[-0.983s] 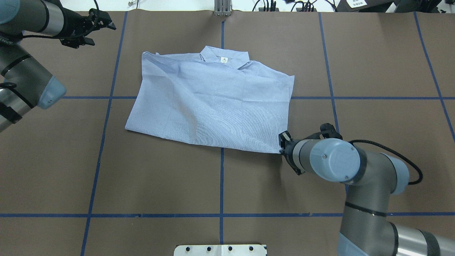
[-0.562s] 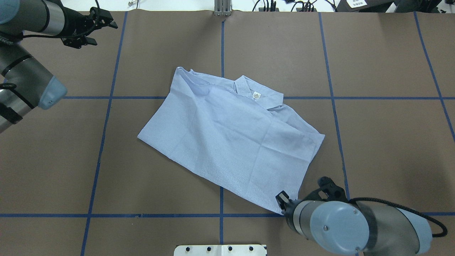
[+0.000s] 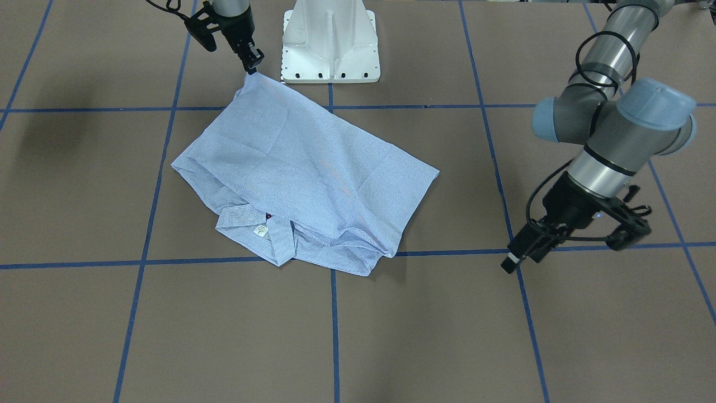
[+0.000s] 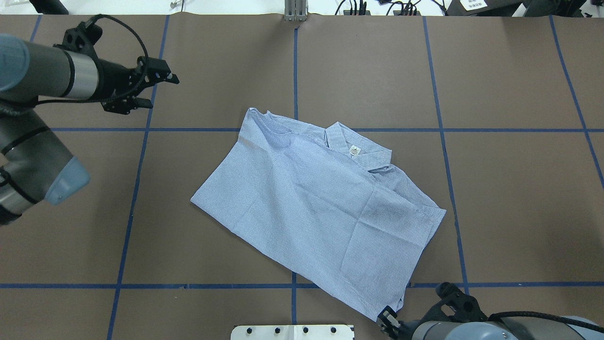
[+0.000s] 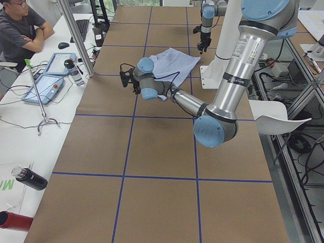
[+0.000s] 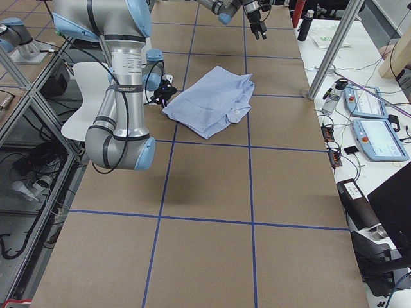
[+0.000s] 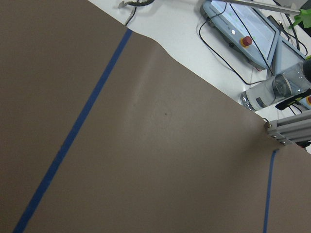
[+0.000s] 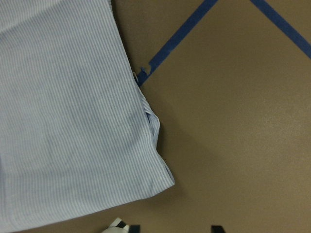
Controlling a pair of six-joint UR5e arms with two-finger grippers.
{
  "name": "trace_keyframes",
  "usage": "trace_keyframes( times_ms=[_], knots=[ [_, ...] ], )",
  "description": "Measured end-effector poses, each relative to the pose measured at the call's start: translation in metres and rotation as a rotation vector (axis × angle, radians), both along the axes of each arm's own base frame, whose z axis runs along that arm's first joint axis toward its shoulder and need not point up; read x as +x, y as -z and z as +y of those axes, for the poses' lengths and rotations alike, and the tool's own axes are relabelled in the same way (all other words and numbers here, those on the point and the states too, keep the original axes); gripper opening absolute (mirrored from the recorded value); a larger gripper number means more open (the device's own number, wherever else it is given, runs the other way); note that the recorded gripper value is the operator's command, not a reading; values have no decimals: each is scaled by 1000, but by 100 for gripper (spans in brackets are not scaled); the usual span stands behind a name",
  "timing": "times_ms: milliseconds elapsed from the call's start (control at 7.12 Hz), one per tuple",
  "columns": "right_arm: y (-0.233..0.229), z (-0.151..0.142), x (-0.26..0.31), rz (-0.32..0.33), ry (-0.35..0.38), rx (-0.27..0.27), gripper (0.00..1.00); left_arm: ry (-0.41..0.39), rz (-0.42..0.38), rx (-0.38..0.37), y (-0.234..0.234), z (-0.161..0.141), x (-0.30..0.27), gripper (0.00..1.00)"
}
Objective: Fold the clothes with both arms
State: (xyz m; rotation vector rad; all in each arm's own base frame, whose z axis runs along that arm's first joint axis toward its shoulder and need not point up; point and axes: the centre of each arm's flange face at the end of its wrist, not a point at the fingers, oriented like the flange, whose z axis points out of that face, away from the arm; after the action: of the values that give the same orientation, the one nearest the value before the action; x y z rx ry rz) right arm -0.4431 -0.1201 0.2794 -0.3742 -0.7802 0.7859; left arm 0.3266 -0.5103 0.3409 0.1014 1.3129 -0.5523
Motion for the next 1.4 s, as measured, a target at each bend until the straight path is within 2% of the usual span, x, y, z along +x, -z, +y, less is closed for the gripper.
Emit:
trace_keyframes(
  times_ms=[140, 421, 562, 702, 983, 1124, 1264, 1405],
  knots=[
    [12, -21, 7, -29, -48, 3, 100, -33, 18, -49, -7, 46, 17, 99],
    [43, -109, 3, -79, -218, 28, 100, -30, 6, -122, -23, 120, 78, 98],
    [53, -144, 7, -87, -259, 61, 100, -29, -8, -133, -30, 138, 99, 97],
    [54, -160, 8, -79, -264, 91, 100, -33, -22, -139, -34, 142, 117, 96],
    [49, -169, 2, -60, -260, 104, 100, -39, -48, -151, -41, 139, 144, 90],
    [47, -170, 2, -57, -259, 105, 100, -40, -54, -154, -43, 138, 148, 72],
    [47, -170, 1, -56, -260, 105, 100, -39, -54, -154, -42, 137, 150, 17],
    [47, -171, 1, -55, -260, 105, 100, -38, -50, -155, -41, 137, 150, 0]
  ],
)
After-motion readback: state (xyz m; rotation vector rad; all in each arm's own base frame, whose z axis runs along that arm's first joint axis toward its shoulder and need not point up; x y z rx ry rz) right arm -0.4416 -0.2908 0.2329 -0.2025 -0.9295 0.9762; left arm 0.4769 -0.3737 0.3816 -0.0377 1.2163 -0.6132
